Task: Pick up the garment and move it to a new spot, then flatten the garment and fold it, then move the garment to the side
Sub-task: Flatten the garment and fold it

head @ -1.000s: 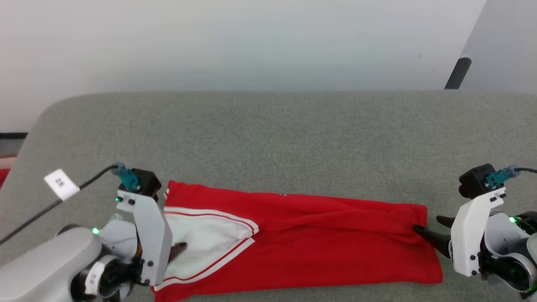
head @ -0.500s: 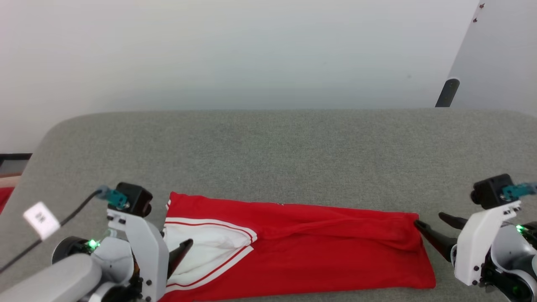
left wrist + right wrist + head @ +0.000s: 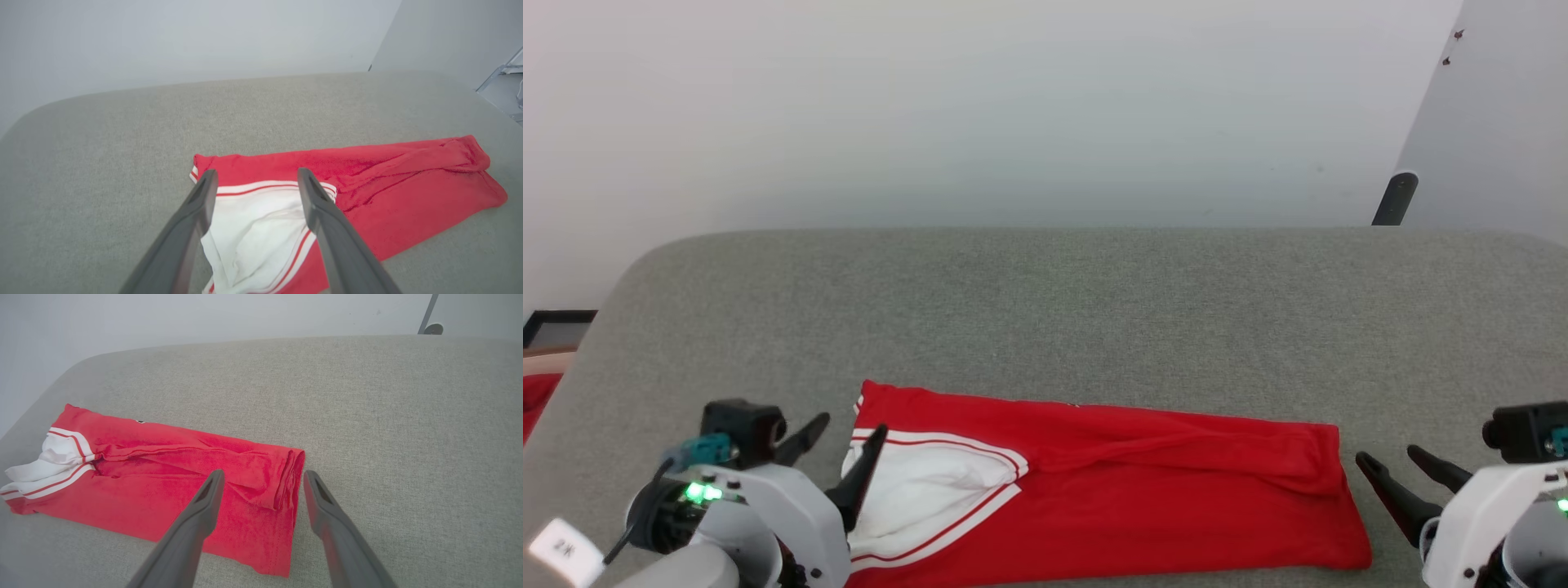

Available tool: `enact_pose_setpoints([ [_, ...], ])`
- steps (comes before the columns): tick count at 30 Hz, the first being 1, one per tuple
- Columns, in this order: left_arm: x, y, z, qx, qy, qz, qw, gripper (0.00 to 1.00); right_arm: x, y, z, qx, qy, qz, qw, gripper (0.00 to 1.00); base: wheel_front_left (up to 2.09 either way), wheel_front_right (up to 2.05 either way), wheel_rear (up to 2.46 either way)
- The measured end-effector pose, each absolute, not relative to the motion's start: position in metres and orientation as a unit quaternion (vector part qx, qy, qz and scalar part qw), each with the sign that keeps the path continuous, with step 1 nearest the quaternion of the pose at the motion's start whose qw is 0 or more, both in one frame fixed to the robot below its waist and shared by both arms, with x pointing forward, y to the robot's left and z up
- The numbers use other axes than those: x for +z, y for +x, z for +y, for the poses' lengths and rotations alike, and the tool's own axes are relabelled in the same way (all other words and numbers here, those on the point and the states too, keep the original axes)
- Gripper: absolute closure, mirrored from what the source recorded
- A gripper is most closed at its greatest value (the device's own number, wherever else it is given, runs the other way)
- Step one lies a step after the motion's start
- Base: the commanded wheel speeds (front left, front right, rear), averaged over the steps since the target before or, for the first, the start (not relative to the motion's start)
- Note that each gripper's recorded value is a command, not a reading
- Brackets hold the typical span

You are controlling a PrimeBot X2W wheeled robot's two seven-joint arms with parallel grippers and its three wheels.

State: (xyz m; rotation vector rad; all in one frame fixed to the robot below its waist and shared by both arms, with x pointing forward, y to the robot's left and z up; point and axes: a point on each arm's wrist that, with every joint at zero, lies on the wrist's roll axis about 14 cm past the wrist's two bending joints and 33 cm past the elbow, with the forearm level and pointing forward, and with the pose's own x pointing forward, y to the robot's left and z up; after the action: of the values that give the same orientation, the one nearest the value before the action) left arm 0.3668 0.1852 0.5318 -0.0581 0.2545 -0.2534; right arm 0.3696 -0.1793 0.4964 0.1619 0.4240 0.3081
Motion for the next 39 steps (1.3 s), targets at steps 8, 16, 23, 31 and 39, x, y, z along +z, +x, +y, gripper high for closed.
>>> enact_pose_setpoints([
  [8, 0.527, 0.37, 0.199, -0.092, -0.035, 0.074, 0.992, 0.0, 0.481, 0.359, -0.191, 0.126, 0.092, 0.233, 0.96, 0.0, 0.0, 0.0, 0.0],
  [16, 0.521, 0.375, 0.204, -0.062, -0.059, 0.057, 0.995, 0.0, 0.469, 0.355, -0.194, 0.119, 0.093, 0.266, 0.952, 0.0, 0.0, 0.0, 0.0],
  [23, 0.524, 0.378, 0.211, -0.038, -0.068, 0.024, 0.997, 0.0, 0.459, 0.356, -0.19, 0.124, 0.087, 0.298, 0.942, 0.0, 0.0, 0.0, 0.0],
  [31, 0.519, 0.388, 0.213, -0.03, -0.074, 0.013, 0.997, 0.0, 0.448, 0.374, -0.185, 0.133, 0.075, 0.329, 0.932, 0.0, 0.0, 0.0, 0.0],
  [39, 0.5, 0.395, 0.214, -0.023, -0.084, 0.027, 0.996, 0.0, 0.419, 0.383, -0.179, 0.14, 0.067, 0.392, 0.907, 0.0, 0.0, 0.0, 0.0],
])
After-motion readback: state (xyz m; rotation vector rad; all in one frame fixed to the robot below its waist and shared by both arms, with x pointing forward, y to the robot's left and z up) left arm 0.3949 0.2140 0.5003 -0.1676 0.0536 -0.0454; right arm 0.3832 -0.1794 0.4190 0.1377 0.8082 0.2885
